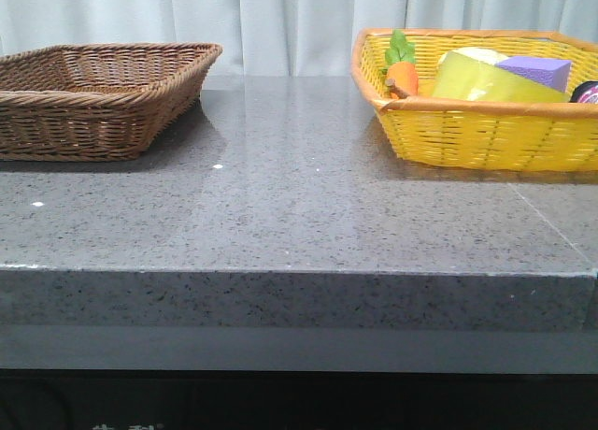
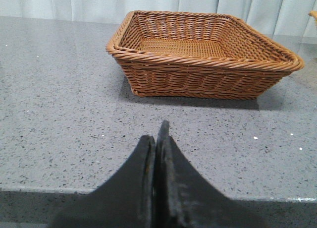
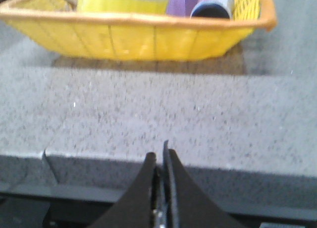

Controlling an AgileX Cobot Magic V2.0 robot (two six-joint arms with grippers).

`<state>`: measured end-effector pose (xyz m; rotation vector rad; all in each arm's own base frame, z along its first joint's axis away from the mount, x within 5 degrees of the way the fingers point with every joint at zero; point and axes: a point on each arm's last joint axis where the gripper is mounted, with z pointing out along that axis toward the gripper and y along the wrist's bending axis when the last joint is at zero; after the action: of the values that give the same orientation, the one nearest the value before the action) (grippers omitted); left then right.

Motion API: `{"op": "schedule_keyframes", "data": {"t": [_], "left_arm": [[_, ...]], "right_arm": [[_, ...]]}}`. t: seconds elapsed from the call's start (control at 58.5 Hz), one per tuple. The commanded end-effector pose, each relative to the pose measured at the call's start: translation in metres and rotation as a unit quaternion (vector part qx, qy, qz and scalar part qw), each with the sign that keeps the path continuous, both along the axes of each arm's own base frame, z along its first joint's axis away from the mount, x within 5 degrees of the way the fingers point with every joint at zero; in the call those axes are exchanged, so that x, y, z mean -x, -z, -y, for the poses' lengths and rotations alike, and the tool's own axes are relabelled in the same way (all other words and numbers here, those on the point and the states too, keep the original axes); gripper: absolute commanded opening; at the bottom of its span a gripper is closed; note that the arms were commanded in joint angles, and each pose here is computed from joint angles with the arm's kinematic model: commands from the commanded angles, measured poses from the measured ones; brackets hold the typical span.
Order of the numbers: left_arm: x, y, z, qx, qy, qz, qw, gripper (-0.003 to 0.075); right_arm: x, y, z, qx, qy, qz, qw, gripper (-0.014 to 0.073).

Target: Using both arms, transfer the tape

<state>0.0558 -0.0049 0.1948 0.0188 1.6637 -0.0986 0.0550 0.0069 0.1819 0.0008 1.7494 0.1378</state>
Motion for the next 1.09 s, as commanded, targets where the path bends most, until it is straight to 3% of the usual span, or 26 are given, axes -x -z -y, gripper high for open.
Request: {"op": "schedule_keyframes", "data": {"t": [0.0, 0.599, 0.736, 0.924, 1.078], "left_arm": [[-0.001, 0.005, -0.001, 0.009, -0.005, 0.03, 1.0, -0.002], [-0.001, 0.003, -0.001, 0.009, -0.006, 0.04, 0.999, -0.002], [-0.001, -0.004, -0.002, 0.012, -0.009, 0.078, 0.997, -0.002], [0.006, -0.044, -0.002, 0.015, -0.008, 0.13, 0.991, -0.002], [0.01, -0.092, -0.001, 0.013, 0.0, 0.102, 0.995, -0.002]], "right_arm": [[0.002, -0.02, 0.002, 0.002, 0.01, 0.078, 0.997, -0.0088], [0.002, -0.027, 0.003, -0.001, 0.019, 0.119, 0.993, -0.0088], [0.002, -0.029, 0.004, -0.001, 0.019, 0.124, 0.992, -0.0088], [0.007, -0.054, 0.004, -0.003, 0.018, 0.156, 0.988, -0.0088], [0.015, -0.095, 0.002, -0.003, 0.009, 0.164, 0.986, -0.0087]]}}
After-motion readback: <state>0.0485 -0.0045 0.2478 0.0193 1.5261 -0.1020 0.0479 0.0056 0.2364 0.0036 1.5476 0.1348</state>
